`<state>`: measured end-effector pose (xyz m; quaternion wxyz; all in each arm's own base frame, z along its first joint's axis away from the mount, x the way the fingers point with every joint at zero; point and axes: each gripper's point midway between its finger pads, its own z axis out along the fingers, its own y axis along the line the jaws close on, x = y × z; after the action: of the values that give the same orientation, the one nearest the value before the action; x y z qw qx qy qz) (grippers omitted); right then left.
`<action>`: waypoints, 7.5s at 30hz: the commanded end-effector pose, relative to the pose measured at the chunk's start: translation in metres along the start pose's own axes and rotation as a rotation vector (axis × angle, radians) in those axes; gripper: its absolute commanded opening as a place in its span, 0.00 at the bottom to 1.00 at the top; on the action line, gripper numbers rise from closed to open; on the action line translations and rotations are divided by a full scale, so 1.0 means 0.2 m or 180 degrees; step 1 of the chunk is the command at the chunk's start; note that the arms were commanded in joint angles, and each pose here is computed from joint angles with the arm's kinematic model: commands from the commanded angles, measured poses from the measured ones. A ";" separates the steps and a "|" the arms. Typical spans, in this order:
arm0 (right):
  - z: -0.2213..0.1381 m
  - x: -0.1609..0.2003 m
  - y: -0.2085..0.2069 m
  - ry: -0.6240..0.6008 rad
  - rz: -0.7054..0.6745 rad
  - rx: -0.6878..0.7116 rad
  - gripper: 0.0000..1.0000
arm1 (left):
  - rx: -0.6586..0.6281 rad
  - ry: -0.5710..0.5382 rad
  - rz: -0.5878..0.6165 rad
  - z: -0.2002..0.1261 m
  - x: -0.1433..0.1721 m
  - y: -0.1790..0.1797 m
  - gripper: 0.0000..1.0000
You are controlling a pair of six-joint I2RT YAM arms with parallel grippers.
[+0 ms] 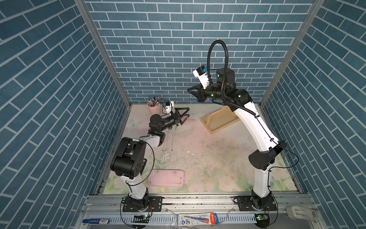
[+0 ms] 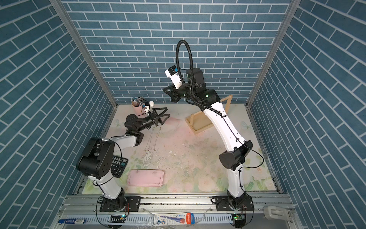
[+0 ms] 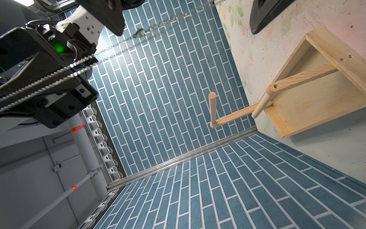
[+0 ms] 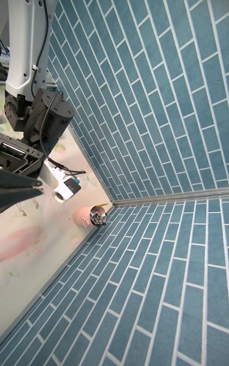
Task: Take the necklace off the jewelry display stand
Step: Place the necklace at the center of the board.
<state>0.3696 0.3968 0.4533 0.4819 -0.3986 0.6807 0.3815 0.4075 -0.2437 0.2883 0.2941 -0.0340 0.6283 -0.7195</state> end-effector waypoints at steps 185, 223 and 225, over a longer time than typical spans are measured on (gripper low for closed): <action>-0.03 -0.07 -0.10 0.0000 -0.0359 0.0388 0.00 | -0.0032 0.0124 -0.0049 0.04 0.08 0.10 0.34; -0.07 -0.05 -0.13 0.0036 -0.0333 0.0465 0.00 | -0.0275 0.0201 0.0008 0.04 0.11 0.15 0.14; -0.07 -0.04 -0.13 0.0044 -0.0326 0.0460 0.00 | -0.0288 0.0204 0.0011 0.05 0.11 0.16 0.13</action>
<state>0.3971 0.3840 0.4453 0.5053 -0.3921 0.7024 0.3123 0.4109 -0.2607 0.2457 0.2622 -0.0447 0.6698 -0.6933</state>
